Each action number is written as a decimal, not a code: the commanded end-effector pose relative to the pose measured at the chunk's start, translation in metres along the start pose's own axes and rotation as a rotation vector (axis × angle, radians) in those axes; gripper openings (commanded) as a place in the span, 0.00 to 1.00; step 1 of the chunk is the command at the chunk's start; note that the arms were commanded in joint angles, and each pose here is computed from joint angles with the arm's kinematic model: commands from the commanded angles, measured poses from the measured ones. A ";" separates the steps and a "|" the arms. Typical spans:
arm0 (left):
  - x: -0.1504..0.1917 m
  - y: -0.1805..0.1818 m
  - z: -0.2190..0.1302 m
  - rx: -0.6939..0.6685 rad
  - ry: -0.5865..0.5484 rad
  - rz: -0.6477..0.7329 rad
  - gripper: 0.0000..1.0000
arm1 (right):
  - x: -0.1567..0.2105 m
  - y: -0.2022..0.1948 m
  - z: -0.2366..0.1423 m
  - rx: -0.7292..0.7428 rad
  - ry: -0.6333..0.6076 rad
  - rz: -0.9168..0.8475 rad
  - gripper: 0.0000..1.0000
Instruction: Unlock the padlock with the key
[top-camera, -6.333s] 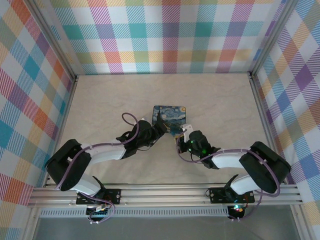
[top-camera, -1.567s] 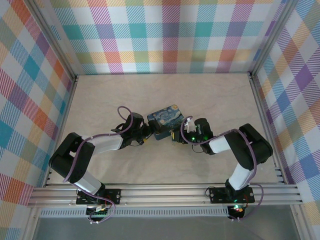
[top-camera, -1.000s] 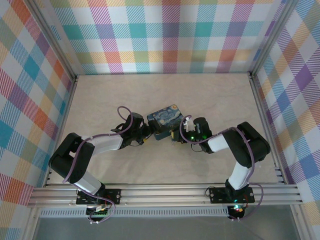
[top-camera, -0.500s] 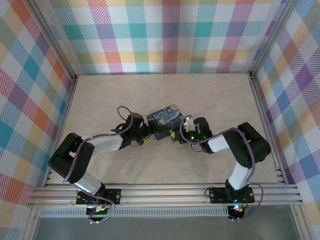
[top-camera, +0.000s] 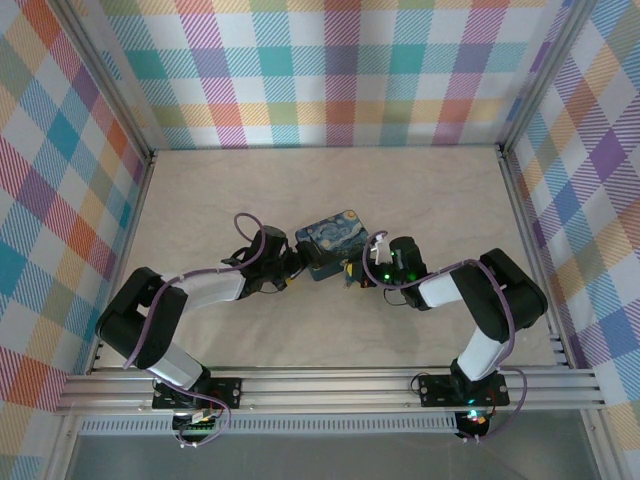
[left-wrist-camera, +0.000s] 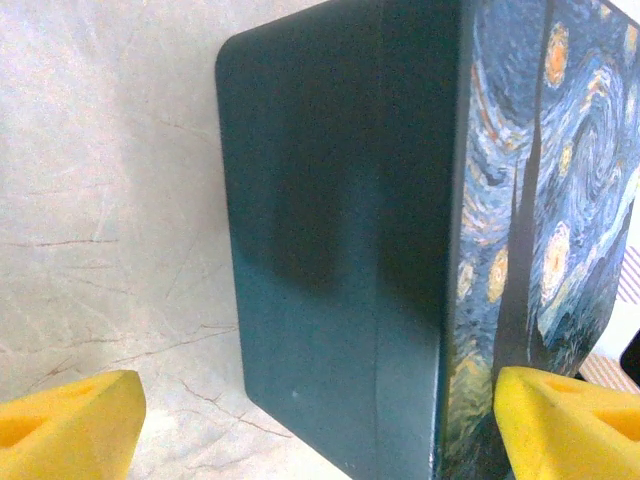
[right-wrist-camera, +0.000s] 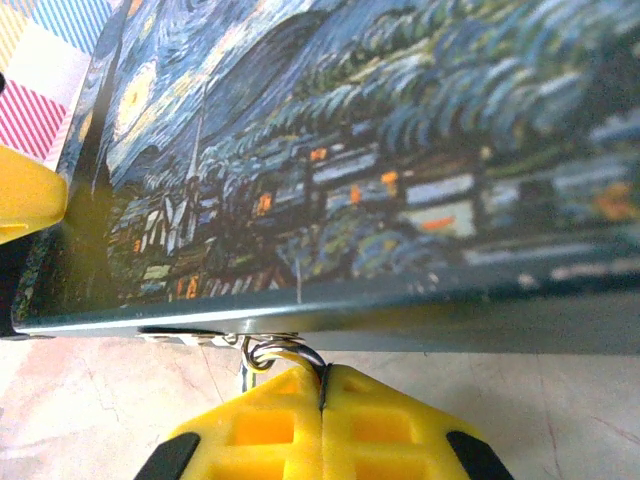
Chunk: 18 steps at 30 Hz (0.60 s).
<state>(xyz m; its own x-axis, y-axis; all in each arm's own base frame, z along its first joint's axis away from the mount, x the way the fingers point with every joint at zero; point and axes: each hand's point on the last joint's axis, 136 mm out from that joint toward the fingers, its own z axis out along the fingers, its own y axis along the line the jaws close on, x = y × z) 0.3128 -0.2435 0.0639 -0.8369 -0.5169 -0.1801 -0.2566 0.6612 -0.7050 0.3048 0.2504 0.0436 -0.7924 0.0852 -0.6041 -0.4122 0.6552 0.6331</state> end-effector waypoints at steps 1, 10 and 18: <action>0.012 0.019 -0.003 -0.072 0.016 0.014 0.89 | -0.012 0.003 -0.004 -0.009 -0.056 0.044 0.00; 0.028 0.025 0.004 -0.092 0.049 0.015 0.90 | -0.016 0.000 -0.006 -0.008 -0.096 0.139 0.00; 0.032 0.028 0.005 -0.105 0.056 0.014 0.90 | -0.023 -0.001 -0.007 -0.002 -0.124 0.194 0.00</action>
<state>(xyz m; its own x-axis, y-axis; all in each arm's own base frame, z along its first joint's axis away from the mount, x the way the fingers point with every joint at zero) 0.3024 -0.2551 0.0628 -0.8481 -0.4972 -0.1828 -0.2414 0.6698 -0.7022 0.3100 0.2432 0.0437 -0.8258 0.2435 -0.5086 -0.2533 0.6456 0.7204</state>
